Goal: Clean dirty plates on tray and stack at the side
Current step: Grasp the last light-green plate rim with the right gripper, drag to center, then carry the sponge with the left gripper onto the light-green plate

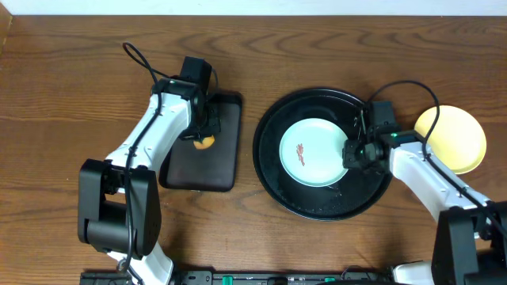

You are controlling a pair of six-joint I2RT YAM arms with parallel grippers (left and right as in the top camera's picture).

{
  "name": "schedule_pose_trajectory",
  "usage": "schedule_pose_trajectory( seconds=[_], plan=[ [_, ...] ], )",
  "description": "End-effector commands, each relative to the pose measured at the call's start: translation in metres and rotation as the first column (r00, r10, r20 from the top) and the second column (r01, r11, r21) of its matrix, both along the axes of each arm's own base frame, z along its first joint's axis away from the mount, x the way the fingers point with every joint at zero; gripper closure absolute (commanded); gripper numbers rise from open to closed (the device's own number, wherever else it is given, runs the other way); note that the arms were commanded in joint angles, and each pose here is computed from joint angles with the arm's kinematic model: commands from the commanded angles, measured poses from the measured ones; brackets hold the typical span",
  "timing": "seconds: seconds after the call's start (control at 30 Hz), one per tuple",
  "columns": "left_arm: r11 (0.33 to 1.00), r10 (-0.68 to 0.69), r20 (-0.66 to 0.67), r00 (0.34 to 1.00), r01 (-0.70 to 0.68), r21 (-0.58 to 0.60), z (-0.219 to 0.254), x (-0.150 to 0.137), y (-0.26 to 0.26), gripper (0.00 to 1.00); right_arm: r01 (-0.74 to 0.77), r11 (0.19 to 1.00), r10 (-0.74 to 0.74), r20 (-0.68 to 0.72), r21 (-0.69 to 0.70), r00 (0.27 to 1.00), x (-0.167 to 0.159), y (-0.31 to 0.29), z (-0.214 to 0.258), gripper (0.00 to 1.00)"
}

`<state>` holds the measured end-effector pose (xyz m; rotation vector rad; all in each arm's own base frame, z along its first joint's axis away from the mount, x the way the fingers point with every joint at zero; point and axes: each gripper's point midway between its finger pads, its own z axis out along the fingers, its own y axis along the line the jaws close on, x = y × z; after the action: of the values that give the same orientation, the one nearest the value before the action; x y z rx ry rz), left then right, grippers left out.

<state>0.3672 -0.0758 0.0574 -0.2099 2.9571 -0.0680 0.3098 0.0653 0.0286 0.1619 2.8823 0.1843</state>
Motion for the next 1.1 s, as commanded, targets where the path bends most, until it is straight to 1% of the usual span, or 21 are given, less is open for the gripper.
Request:
schedule_pose_trajectory(
  seconds=[0.0, 0.07, 0.13, 0.3, 0.5, 0.6, 0.73, 0.83, 0.93, 1.07],
  plan=[
    [0.999, -0.008, -0.017, 1.000, 0.009, 0.044, -0.033, -0.006, 0.009, 0.92, -0.057, 0.998, 0.058, 0.148, -0.014, 0.987, 0.031, 0.001, 0.050, 0.57],
    [0.999, -0.004, -0.008, 1.000, 0.004, 0.040, -0.053, -0.009, 0.009, 0.92, -0.056, 0.998, 0.057, 0.182, -0.010, 0.982, 0.039, 0.002, 0.065, 0.56],
    [0.999, -0.007, -0.012, 1.000, 0.007, 0.041, -0.063, -0.013, 0.009, 0.92, -0.056, 0.998, 0.056, 0.200, -0.008, 0.978, 0.044, 0.003, 0.071, 0.55],
    [0.999, -0.008, -0.020, 1.000, 0.009, 0.043, -0.077, -0.023, 0.011, 0.93, -0.055, 0.998, 0.056, 0.203, -0.008, 0.978, 0.045, 0.003, 0.072, 0.55],
    [0.999, -0.015, 0.020, 1.000, 0.015, 0.035, -0.093, -0.027, 0.009, 0.92, -0.051, 0.999, 0.053, 0.219, -0.012, 0.974, 0.049, 0.002, 0.074, 0.53],
    [0.999, -0.014, 0.013, 1.000, 0.013, 0.036, -0.086, -0.027, 0.009, 0.92, -0.048, 0.999, 0.051, 0.213, -0.021, 0.976, 0.048, 0.000, 0.072, 0.52],
    [1.000, -0.009, 0.047, 0.999, 0.008, 0.029, -0.045, -0.010, 0.008, 0.93, -0.027, 0.997, 0.040, 0.185, -0.068, 0.982, 0.046, -0.008, 0.063, 0.51],
    [1.000, -0.009, 0.081, 0.997, 0.008, 0.022, -0.022, -0.003, 0.005, 0.93, -0.026, 0.997, 0.038, 0.162, -0.078, 0.986, 0.044, -0.010, 0.055, 0.51],
    [1.000, -0.015, 0.078, 0.997, 0.013, 0.023, -0.022, -0.005, 0.004, 0.93, -0.028, 0.996, 0.039, 0.132, -0.082, 0.990, 0.043, -0.010, 0.044, 0.51],
    [0.999, -0.016, 0.036, 0.999, 0.015, 0.032, -0.044, -0.016, 0.006, 0.93, -0.034, 0.995, 0.041, 0.077, -0.089, 0.996, 0.040, -0.010, 0.026, 0.52]
  ],
)
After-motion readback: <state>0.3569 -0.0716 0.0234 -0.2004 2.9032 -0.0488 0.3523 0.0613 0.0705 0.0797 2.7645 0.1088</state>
